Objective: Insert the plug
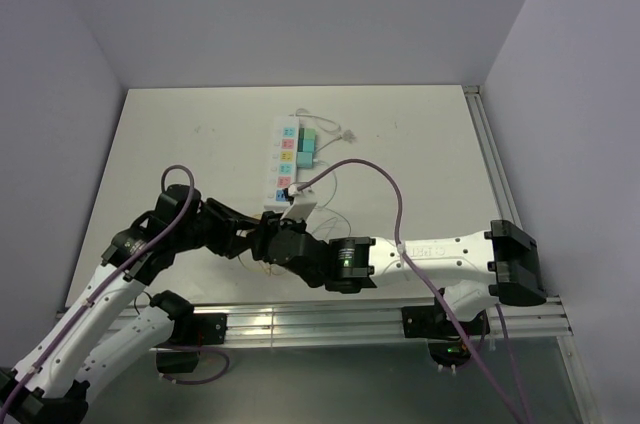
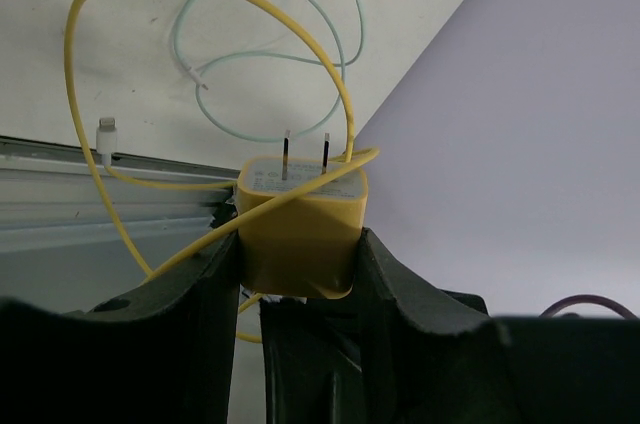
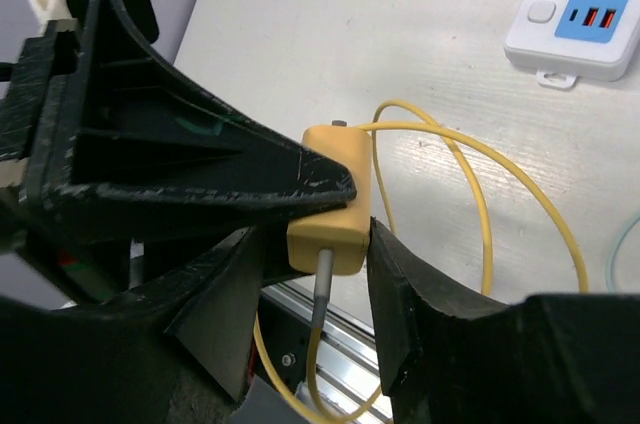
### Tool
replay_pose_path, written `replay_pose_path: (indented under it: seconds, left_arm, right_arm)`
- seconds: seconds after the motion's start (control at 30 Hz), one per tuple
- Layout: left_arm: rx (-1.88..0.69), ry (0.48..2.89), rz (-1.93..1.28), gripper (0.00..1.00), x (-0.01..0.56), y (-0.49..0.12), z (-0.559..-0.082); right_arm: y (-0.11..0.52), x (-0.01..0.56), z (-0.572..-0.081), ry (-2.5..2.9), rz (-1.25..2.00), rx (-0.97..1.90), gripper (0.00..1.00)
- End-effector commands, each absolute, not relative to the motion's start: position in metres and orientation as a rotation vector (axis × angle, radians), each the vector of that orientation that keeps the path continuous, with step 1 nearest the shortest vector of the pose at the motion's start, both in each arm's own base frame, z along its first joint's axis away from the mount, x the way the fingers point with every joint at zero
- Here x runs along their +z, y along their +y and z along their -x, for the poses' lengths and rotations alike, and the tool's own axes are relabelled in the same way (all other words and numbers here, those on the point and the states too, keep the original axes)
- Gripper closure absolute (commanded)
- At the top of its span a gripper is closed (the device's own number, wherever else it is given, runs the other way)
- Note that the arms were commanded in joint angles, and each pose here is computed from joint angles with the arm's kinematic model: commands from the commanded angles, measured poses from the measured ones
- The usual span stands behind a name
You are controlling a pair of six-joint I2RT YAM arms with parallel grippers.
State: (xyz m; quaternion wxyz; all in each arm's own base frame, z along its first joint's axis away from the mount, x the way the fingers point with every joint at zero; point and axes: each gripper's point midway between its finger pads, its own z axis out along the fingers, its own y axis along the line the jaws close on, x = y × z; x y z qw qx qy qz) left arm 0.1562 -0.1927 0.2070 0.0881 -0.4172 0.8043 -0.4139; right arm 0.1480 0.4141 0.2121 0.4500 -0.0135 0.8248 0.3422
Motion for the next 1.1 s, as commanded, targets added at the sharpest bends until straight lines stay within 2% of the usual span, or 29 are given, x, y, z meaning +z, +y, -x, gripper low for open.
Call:
replay_pose_path:
  seconds: [0.0,0.1,0.17,0.3,0.33,0.43,0.47,0.57,0.6,0.63,0.67,0.77,1.07]
  left_arm:
    - [-1.302,2.381,1.212,1.0,0.222,-0.196,-0.151]
    - [-1.32,2.382,1.202,1.0,0.224,-0.198,-0.151]
    - [-1.326,2.389,1.199,1.0,0.224,-0.199,-0.151]
    - [-1.345,2.401,1.182,1.0,0.225,-0.201,-0.148]
    - [-1.35,2.401,1.175,1.0,0.225,-0.201,-0.148]
    - [-1.365,2.396,1.14,0.98,0.225,-0.203,-0.148]
    - [-1.386,2.381,1.104,0.93,0.228,-0.204,-0.15]
    - [-1.409,2.374,1.009,0.69,0.228,-0.206,-0.15]
    - [-1.42,2.362,0.975,0.53,0.231,-0.207,-0.151]
    - [-1.42,2.358,0.941,0.47,0.232,-0.207,-0.15]
    - [-1.402,2.339,0.896,0.37,0.235,-0.205,-0.152]
    - [-1.335,2.296,0.821,0.23,0.24,-0.194,-0.153]
    - [-1.364,2.094,0.396,0.19,0.265,-0.189,-0.144]
  right_arm:
    - [0.422,0.232,-0.157,2.0,-0.039,0.894,0.49]
    - [0.423,0.224,-0.158,2.011,-0.038,0.874,0.52]
    - [0.422,0.223,-0.159,2.014,-0.044,0.863,0.61]
    - [0.417,0.218,-0.164,2.026,-0.066,0.835,0.69]
    - [0.415,0.217,-0.166,2.026,-0.072,0.833,0.79]
    - [0.41,0.214,-0.167,2.028,-0.082,0.841,1.0]
    - [0.407,0.211,-0.167,2.033,-0.082,0.831,1.0]
    - [0.398,0.206,-0.166,2.04,-0.09,0.823,1.0]
    - [0.395,0.208,-0.165,2.04,-0.103,0.83,1.0]
    - [0.391,0.207,-0.164,2.042,-0.107,0.828,1.0]
    - [0.386,0.2,-0.163,2.051,-0.104,0.817,1.0]
    - [0.374,0.201,-0.16,2.048,-0.115,0.837,1.0]
    - [0.352,0.219,-0.15,2.018,-0.089,0.921,1.0]
